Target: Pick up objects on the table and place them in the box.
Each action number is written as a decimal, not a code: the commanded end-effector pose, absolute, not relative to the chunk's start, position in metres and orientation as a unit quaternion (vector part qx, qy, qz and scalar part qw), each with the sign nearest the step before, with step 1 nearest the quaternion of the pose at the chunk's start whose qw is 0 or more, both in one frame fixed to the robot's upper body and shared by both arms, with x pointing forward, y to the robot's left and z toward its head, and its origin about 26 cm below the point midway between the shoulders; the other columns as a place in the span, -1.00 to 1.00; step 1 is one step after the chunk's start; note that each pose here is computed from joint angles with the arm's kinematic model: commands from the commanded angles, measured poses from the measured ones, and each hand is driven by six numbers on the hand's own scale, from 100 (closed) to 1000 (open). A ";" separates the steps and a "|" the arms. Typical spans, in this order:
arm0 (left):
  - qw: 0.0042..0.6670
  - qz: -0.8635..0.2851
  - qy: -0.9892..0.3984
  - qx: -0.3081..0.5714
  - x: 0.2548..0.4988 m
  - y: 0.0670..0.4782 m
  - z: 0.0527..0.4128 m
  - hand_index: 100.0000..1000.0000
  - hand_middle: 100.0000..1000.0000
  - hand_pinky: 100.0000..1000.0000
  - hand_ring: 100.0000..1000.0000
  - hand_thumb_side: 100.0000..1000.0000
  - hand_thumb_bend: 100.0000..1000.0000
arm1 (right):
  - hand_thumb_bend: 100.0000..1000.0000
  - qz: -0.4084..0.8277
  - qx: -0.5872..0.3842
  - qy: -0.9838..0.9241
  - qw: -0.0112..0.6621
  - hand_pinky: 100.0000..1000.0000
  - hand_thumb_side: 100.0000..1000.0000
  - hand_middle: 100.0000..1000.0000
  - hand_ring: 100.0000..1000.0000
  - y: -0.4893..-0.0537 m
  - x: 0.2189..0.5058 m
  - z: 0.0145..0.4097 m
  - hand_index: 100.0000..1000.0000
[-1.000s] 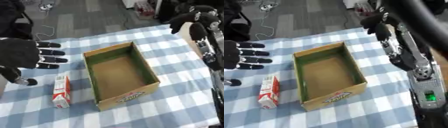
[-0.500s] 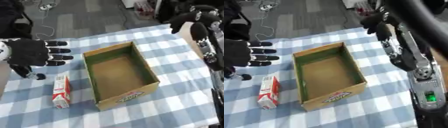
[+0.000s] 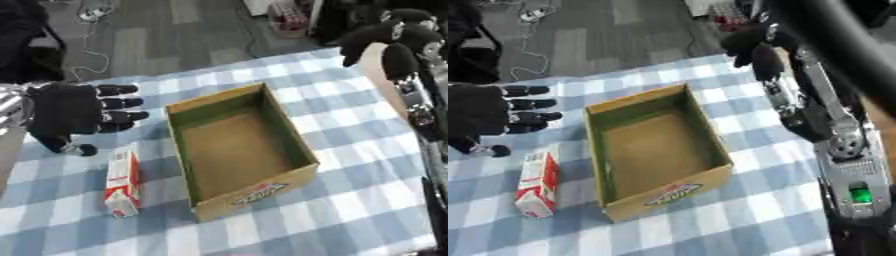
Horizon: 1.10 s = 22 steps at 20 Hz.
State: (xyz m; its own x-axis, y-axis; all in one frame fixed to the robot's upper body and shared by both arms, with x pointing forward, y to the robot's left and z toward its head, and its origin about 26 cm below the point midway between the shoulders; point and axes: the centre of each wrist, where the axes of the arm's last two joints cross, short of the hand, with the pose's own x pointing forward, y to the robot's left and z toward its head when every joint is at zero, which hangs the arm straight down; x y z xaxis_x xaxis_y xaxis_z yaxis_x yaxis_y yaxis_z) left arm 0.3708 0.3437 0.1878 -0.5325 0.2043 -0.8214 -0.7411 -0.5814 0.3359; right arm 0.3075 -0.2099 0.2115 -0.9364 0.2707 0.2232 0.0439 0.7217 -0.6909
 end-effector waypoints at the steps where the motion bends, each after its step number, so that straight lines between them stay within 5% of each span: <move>1: 0.318 0.805 0.442 -0.235 0.374 0.347 0.197 0.78 0.92 0.93 0.90 0.49 -0.54 | -1.00 0.363 -0.084 -0.917 0.141 -0.32 1.00 -0.08 -0.24 -0.208 0.306 0.220 0.31; 22: 0.342 0.802 0.458 -0.174 0.370 0.316 0.169 0.80 0.87 0.70 0.73 0.60 -0.43 | -1.00 0.365 -0.079 -0.917 0.137 -0.32 1.00 -0.08 -0.24 -0.206 0.306 0.221 0.32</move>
